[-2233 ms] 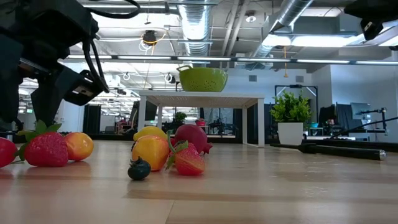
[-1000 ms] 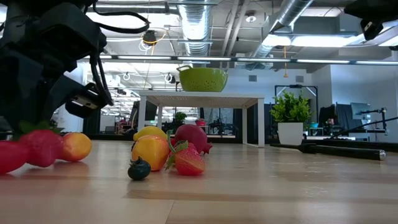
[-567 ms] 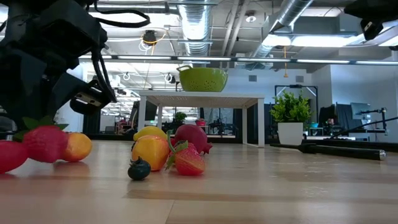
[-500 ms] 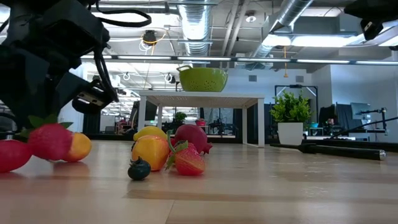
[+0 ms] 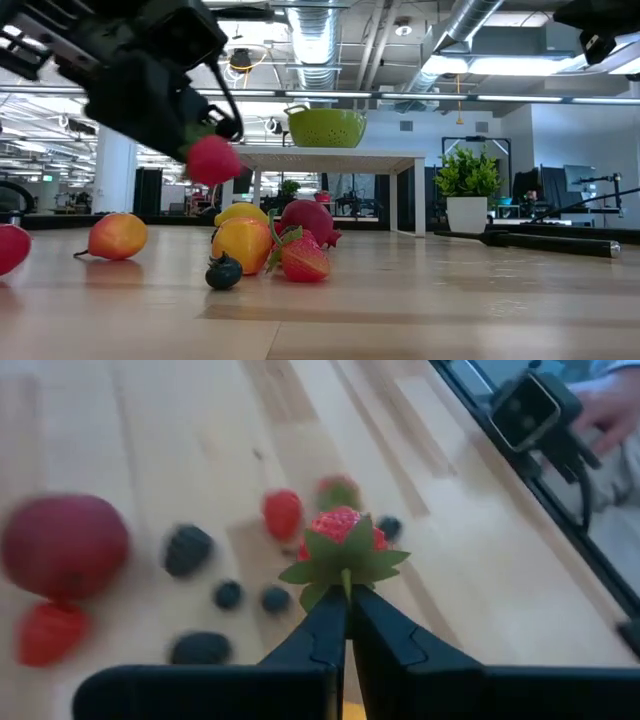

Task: Pick & Place Fruit
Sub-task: Put the red strawberry into the green strainer bowl

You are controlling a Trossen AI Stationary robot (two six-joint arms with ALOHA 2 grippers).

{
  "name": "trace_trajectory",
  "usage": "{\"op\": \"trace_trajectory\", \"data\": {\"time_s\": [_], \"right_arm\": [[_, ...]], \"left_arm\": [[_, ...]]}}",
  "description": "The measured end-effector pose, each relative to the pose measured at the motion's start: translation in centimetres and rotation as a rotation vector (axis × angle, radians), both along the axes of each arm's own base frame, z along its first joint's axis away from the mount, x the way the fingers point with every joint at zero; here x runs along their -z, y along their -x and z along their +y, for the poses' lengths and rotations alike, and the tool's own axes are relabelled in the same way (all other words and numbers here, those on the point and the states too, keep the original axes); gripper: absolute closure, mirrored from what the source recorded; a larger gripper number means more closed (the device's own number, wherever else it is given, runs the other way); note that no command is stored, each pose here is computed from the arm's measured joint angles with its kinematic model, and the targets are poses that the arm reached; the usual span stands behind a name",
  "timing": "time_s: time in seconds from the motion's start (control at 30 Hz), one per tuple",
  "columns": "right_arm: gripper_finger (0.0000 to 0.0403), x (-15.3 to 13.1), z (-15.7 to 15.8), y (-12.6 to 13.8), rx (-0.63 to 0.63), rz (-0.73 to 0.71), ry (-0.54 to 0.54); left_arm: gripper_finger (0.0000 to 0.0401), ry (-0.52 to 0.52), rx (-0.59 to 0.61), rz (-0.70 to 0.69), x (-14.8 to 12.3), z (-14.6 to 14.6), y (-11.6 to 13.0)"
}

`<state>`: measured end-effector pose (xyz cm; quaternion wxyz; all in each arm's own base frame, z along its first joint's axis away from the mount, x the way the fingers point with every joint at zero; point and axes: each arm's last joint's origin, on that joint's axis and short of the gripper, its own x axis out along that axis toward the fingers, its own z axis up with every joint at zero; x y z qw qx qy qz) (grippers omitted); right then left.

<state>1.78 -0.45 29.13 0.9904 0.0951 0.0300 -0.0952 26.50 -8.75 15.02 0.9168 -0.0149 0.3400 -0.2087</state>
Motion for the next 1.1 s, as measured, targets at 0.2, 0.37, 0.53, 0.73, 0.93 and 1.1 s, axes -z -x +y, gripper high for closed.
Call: {"op": "trace_trajectory", "data": {"time_s": [0.2, 0.37, 0.53, 0.73, 0.93, 1.1], "right_arm": [[0.0386, 0.0, 0.0, 0.0, 0.000, 0.000, 0.000], [0.0386, 0.0, 0.0, 0.0, 0.000, 0.000, 0.000], [0.0386, 0.0, 0.0, 0.0, 0.000, 0.000, 0.000], [0.0386, 0.0, 0.0, 0.0, 0.000, 0.000, 0.000], [0.0386, 0.0, 0.0, 0.0, 0.000, 0.000, 0.000], [0.0386, 0.0, 0.0, 0.0, 0.000, 0.000, 0.000]], "left_arm": [[0.0396, -0.063, -0.025, -0.107, -1.5, 2.4, -0.6], [0.0396, -0.083, -0.111, -0.233, -4.1, 5.4, -0.5], [0.0396, -0.072, -0.221, -0.446, -7.7, 8.1, 0.0], [0.0395, -0.080, -0.355, -0.730, -11.8, 10.9, 1.1], [0.0395, -0.130, -0.520, -0.846, -13.8, 13.2, 1.8], [0.0395, -0.167, -0.601, -0.821, -15.1, 15.3, 0.5]]}}
